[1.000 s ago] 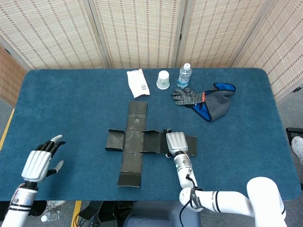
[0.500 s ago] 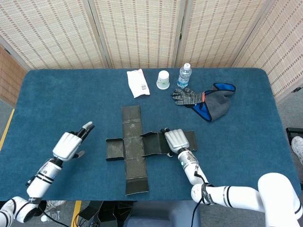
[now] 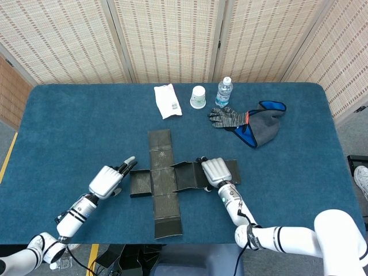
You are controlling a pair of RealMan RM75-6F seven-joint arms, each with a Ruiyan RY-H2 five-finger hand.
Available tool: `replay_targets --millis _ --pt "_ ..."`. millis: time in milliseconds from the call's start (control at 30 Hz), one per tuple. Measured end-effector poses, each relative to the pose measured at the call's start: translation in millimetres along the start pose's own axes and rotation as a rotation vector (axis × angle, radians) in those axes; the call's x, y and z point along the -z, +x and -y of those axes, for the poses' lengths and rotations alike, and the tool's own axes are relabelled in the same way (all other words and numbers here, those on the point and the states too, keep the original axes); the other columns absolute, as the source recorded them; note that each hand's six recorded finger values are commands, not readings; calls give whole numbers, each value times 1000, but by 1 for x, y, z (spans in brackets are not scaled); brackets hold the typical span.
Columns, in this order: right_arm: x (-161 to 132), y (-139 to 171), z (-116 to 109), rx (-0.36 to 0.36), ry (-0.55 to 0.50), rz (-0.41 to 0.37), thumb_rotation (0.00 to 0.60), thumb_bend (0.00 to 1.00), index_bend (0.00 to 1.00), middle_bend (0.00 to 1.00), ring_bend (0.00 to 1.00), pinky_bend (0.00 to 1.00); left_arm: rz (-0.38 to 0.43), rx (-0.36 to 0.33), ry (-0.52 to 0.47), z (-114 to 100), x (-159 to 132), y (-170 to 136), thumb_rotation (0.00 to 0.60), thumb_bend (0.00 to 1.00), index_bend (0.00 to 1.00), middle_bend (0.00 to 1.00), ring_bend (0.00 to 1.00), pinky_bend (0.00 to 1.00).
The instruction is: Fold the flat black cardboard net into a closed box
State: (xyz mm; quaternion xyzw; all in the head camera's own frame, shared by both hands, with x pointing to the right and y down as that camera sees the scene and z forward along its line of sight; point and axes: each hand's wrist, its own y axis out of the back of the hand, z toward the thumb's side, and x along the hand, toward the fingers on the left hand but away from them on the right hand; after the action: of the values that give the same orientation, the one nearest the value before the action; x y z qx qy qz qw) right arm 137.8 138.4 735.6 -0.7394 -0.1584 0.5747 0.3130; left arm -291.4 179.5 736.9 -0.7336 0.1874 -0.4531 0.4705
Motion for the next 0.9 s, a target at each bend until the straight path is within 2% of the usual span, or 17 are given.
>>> replay_targets --millis 300,667,900 --pt "4 1 2 9 -2 5 600 157 205 333 879 1000 25 -3 -51 4 -17 10 600 119 0 0 544 711" --pt "3 1 5 14 -23 -8 600 148 205 333 879 1000 32 -37 -116 -2 -31 25 600 119 0 0 540 712" --pt "2 2 4 22 -39 -25 600 148 205 333 879 1000 13 -43 -244 -4 -35 29 600 119 0 0 540 719"
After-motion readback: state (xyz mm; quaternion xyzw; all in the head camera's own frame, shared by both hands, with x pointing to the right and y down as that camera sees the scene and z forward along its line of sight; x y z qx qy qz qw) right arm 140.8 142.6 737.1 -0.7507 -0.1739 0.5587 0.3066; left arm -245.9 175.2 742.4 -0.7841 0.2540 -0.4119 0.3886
